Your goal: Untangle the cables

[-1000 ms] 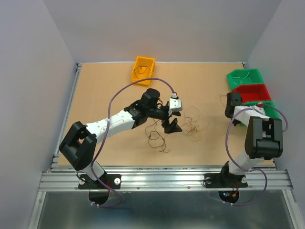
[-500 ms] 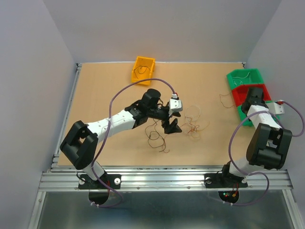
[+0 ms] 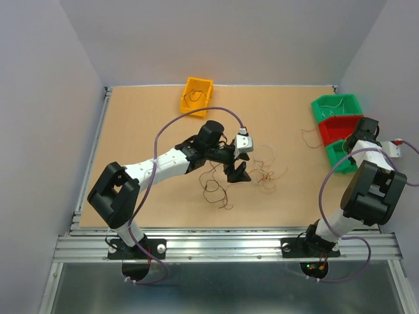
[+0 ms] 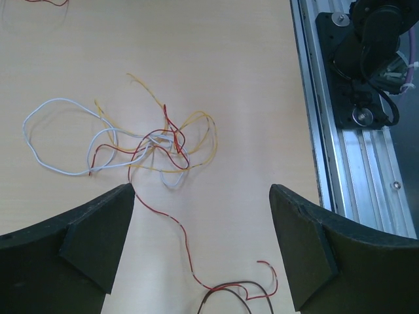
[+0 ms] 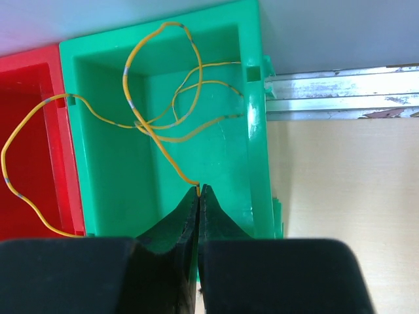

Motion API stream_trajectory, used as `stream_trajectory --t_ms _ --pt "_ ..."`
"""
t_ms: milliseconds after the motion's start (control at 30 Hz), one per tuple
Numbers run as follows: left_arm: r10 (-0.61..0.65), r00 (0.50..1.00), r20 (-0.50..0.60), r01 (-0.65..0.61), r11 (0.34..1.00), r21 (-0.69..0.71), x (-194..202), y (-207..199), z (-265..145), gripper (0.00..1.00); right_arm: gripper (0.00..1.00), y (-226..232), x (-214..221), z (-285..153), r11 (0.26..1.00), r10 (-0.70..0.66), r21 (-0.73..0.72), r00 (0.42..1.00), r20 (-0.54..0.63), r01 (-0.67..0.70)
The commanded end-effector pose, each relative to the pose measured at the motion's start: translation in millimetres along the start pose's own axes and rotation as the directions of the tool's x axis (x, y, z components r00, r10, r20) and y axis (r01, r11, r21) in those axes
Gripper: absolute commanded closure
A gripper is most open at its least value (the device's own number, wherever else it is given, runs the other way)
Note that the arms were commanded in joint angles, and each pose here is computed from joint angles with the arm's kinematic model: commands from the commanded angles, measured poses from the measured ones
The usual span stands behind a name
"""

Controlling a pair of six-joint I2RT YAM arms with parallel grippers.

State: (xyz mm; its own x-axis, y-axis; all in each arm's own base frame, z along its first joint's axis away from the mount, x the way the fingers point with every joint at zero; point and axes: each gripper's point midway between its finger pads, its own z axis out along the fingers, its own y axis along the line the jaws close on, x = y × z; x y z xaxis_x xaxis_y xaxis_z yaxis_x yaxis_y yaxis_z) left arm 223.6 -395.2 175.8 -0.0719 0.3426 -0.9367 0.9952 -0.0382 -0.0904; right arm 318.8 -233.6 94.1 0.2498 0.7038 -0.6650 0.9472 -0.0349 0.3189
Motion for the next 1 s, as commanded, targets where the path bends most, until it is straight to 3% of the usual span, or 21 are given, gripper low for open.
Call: stream_trajectory --t_ms 0,167,267,433,633,833,967 --pt "0.055 0.997 0.050 -0.056 0.998 0.031 -26.3 -5.1 -1.8 0.05 0.99 9.3 -10.0 -7.3 0.998 0.042 -0.044 0.999 0.024 -0.041" --pt "0.063 0.996 0.055 -0.065 0.997 0.031 -28.1 -7.2 -4.3 0.04 0.87 15.8 -9.7 -7.1 0.998 0.009 -0.062 1.000 0.016 -0.008" --pt "0.067 0.996 0.055 -0.068 0.997 0.029 -27.9 -7.4 -4.8 0.04 0.67 16.0 -17.7 -13.9 0.997 0.012 -0.074 0.999 0.037 -0.010" --pt "0.071 0.996 0.059 -0.073 0.997 0.032 -29.5 -9.2 -6.2 0.04 0.50 13.8 -41.3 -39.5 0.993 0.036 -0.117 0.993 0.109 -0.023" --pt "0.065 0.996 0.058 -0.068 0.997 0.043 -27.8 -10.8 -5.6 0.04 0.51 24.0 -45.5 -63.1 0.980 0.035 -0.199 0.993 0.113 -0.012" --pt "0.069 0.996 0.059 -0.072 0.997 0.042 -29.0 -11.0 -6.3 0.04 0.66 55.7 -15.6 -66.6 0.935 -0.074 -0.346 0.996 0.043 0.084" --pt "0.068 0.996 0.058 -0.071 0.997 0.042 -28.4 -10.9 -6.0 0.04 0.64 65.2 -0.1 -60.1 0.921 -0.120 -0.372 0.993 0.014 0.117"
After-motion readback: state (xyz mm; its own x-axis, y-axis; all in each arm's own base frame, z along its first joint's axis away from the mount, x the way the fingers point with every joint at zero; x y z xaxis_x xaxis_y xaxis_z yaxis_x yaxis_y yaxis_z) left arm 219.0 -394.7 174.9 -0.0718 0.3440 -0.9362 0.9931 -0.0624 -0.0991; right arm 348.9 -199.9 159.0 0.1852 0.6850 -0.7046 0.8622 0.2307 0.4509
